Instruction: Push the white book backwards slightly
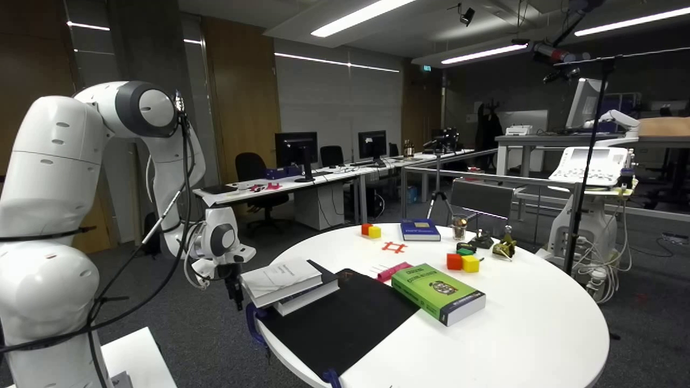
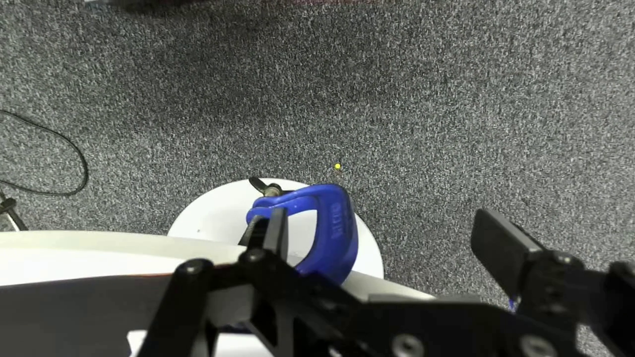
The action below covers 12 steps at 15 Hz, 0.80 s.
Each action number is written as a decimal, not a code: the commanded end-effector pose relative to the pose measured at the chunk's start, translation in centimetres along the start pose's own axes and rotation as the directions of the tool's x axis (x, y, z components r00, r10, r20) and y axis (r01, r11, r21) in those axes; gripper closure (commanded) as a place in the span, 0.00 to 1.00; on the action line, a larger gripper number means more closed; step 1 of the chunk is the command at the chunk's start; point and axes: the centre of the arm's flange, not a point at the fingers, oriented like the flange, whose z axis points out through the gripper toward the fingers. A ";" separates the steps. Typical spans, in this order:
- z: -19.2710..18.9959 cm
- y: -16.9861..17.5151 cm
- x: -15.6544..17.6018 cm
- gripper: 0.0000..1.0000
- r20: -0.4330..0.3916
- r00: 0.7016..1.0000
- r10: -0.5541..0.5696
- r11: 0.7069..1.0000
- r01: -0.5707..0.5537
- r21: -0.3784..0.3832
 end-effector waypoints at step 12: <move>-0.3 -0.9 1.9 0.00 -0.033 0.999 0.021 0.999 -0.020 0.028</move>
